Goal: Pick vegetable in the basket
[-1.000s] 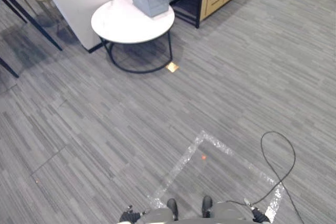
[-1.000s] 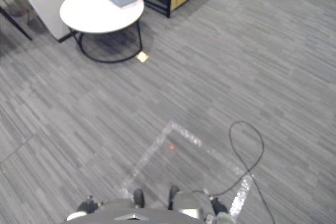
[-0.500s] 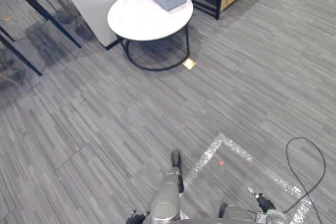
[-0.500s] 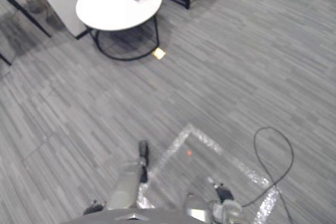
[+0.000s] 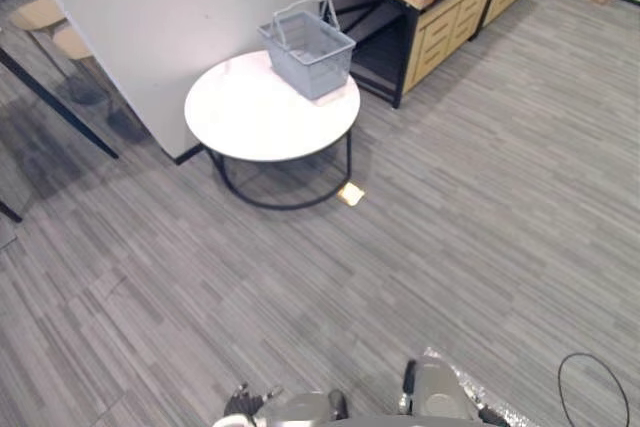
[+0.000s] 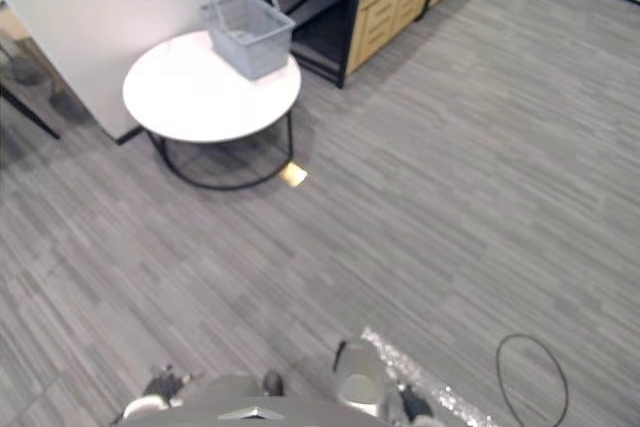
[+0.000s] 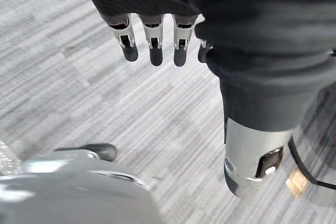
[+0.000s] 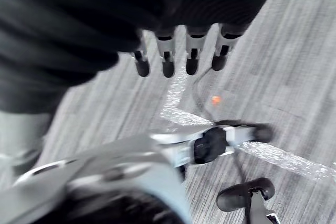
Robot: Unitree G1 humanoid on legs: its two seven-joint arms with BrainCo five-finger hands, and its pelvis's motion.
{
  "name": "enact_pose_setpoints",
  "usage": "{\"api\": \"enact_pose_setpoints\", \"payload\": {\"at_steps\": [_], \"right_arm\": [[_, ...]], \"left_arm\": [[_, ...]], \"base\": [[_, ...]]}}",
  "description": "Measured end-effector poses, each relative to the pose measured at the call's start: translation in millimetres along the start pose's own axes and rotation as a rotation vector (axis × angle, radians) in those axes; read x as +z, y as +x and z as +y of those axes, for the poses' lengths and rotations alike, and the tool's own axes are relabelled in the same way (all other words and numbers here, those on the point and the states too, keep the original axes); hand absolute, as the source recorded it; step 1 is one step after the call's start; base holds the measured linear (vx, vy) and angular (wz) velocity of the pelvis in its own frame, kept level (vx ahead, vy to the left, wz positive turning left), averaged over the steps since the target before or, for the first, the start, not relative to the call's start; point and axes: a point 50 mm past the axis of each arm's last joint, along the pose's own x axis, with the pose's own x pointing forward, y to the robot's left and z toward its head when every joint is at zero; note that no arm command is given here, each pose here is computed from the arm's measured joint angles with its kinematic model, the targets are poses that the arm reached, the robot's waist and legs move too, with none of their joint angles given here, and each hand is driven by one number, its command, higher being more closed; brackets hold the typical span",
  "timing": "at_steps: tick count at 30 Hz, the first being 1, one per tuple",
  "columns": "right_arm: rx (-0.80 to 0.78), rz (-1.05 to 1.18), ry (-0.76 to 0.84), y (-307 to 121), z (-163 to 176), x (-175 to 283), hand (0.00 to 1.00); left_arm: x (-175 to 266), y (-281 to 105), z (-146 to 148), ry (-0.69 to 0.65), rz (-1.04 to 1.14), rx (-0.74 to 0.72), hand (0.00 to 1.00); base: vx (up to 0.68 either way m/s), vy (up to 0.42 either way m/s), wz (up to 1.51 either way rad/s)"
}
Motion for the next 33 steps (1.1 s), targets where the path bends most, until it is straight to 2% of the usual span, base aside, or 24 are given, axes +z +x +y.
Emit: {"api": "enact_pose_setpoints", "payload": {"at_steps": [5, 10, 17, 22, 25, 27, 33], "right_arm": [[-0.018, 0.0, 0.038, -1, -4, -1, 0.0], [-0.032, -0.018, -0.018, 0, -13, 5, 0.0], [-0.019, -0.06, -0.104, 3, -8, 22, 0.0], [-0.004, -0.117, -0.124, 7, 0, 45, 0.0], [0.003, -0.133, -0.178, 7, -2, 50, 0.0], [0.046, -0.139, -0.24, 7, 10, 48, 0.0], [0.074, -0.183, -0.262, 5, 18, 52, 0.0]], "left_arm": [[27, 3, -29, -0.075, -0.071, -0.054, 0.0], [-2, -5, -42, -0.208, 0.017, -0.052, 0.0], [10, -2, -28, -0.329, -0.032, -0.005, 0.0], [15, -2, -20, -0.308, -0.068, 0.006, 0.0], [-13, -7, -15, -0.23, 0.01, 0.014, 0.0], [-41, -13, -1, -0.211, 0.109, 0.054, 0.0], [-56, -16, 12, -0.112, 0.166, 0.067, 0.0]], "base": [[0.7, -0.176, 0.47], [0.81, -0.381, 0.28], [0.66, -0.281, -0.06], [0.49, -0.026, -0.41], [0.6, 0.164, -0.28], [0.61, 0.201, -0.23], [0.58, 0.169, 0.43]]}}
